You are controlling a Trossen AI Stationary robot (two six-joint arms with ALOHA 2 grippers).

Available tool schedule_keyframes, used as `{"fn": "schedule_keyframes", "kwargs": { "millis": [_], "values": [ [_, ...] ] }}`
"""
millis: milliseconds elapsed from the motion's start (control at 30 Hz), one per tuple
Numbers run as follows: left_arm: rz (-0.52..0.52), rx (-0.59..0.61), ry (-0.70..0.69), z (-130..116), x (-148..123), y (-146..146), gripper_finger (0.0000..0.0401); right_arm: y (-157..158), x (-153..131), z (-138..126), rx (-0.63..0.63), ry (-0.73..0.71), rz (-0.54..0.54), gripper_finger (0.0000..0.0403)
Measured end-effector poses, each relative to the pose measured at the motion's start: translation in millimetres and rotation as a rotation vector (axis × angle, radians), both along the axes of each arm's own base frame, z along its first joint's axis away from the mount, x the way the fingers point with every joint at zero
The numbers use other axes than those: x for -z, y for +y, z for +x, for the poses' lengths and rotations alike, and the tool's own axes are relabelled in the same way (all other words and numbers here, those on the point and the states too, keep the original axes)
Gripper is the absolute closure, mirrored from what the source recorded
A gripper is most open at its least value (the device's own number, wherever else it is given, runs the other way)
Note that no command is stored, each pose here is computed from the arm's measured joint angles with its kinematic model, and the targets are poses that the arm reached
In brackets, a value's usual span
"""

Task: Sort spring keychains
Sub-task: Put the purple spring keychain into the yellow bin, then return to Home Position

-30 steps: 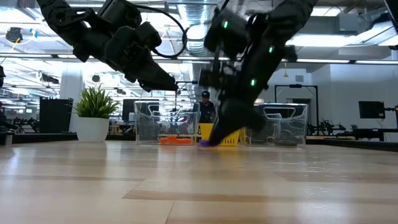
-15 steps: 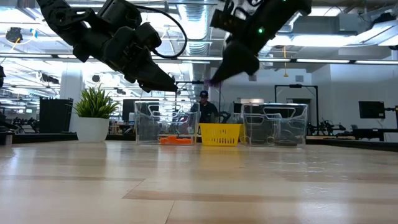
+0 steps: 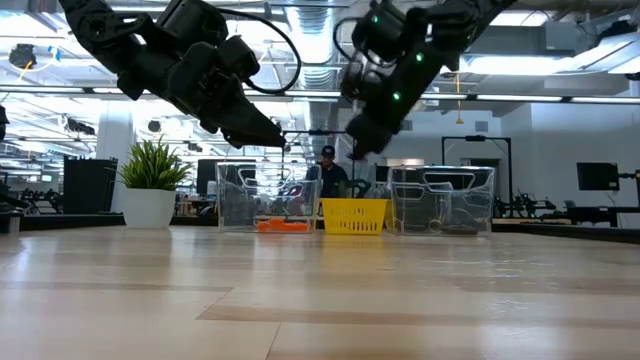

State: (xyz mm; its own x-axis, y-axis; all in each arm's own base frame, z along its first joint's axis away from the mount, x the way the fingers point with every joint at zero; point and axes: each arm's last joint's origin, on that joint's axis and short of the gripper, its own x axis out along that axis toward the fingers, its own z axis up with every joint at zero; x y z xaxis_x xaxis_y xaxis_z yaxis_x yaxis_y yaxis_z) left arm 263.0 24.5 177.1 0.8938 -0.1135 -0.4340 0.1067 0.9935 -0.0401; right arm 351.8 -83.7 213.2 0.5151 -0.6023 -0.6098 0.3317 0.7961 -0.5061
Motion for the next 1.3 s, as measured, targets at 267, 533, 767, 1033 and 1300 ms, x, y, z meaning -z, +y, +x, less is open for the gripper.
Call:
{"fn": "schedule_keyframes", "kwargs": {
  "millis": [267, 533, 767, 1033, 1300],
  "values": [
    [0.006, 0.003, -0.001, 0, 0, 0, 0.0229, -26, 4, -5, -0.008, -0.026, 0.105, 0.0384],
    [0.006, 0.003, -0.001, 0, 0, 0, 0.0229, -30, 4, -6, 0.027, -0.060, 0.135, 0.0357],
    [0.006, 0.003, -0.001, 0, 0, 0, 0.0229, -31, 3, -5, 0.041, -0.087, 0.143, 0.0321],
    [0.006, 0.003, -0.001, 0, 0, 0, 0.0229, -16, 3, -6, -0.011, -0.022, 0.138, 0.0295],
    [-0.015, -0.007, 0.002, 0, 0, 0, 0.0229, 22, -3, -6, -0.143, 0.052, 0.123, 0.0294]
  ]
}}
